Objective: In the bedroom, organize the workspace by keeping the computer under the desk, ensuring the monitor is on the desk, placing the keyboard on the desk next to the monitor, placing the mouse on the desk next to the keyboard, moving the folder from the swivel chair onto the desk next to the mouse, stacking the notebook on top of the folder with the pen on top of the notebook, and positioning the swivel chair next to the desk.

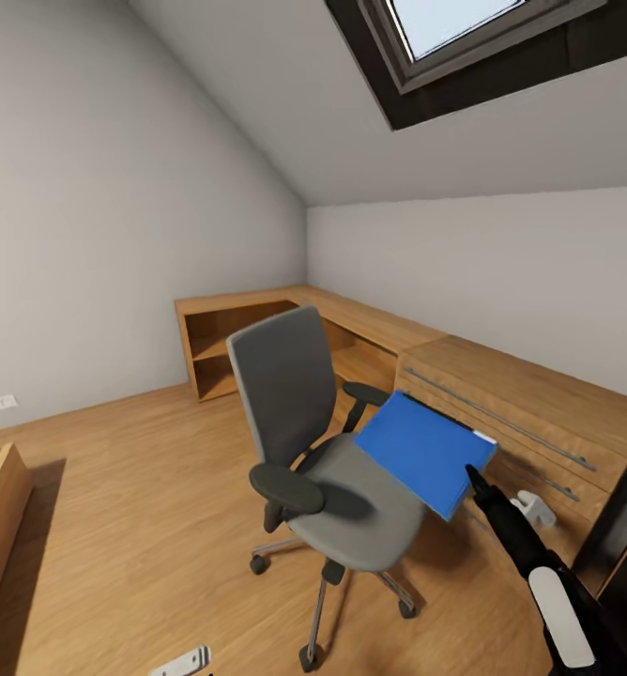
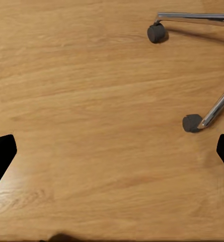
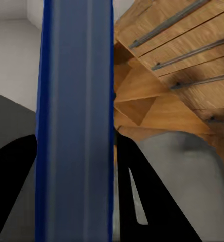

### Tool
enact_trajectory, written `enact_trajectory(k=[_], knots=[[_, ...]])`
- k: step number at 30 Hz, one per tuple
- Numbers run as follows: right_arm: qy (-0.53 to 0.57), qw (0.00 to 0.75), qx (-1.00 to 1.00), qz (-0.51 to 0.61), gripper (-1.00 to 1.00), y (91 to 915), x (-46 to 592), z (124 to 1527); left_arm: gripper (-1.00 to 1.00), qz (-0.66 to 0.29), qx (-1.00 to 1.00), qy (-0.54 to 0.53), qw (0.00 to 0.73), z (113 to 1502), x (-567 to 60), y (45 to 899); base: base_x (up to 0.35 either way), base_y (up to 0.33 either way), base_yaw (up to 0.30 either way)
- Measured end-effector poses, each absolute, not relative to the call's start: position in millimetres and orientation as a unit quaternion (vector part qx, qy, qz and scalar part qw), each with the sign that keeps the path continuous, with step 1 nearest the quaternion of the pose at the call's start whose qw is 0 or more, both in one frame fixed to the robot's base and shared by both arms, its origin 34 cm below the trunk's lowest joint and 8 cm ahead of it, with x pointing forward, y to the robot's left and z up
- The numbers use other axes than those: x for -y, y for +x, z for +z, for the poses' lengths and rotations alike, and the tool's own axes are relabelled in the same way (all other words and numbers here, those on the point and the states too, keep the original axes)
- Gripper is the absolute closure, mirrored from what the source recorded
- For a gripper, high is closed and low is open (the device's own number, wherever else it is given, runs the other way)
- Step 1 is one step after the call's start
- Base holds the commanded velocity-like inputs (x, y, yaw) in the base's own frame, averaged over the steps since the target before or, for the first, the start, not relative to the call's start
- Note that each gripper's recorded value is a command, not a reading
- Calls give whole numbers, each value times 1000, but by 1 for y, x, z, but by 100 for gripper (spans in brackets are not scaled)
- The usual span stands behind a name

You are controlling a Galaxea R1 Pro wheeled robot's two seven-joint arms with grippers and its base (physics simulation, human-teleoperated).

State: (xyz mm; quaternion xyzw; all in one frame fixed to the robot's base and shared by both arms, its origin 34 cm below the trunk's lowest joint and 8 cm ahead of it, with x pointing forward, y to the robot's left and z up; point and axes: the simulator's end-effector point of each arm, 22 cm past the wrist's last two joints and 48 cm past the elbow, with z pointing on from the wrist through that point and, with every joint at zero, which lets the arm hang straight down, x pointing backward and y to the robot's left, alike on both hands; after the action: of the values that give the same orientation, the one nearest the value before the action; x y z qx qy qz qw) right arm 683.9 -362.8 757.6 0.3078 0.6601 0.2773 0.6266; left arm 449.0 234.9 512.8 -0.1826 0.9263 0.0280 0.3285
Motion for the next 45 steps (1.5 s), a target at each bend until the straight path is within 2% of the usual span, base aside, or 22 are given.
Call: enact_trajectory(k=[10,45], knots=[[253,683,-636,256,100,667,355,838,-100,26,-928,-185,322,528,-229,448,0,0,0],[215,692,-629,279,100,651,339,911,-100,27,-929,-184,319,591,-229,453,-17,0,0]])
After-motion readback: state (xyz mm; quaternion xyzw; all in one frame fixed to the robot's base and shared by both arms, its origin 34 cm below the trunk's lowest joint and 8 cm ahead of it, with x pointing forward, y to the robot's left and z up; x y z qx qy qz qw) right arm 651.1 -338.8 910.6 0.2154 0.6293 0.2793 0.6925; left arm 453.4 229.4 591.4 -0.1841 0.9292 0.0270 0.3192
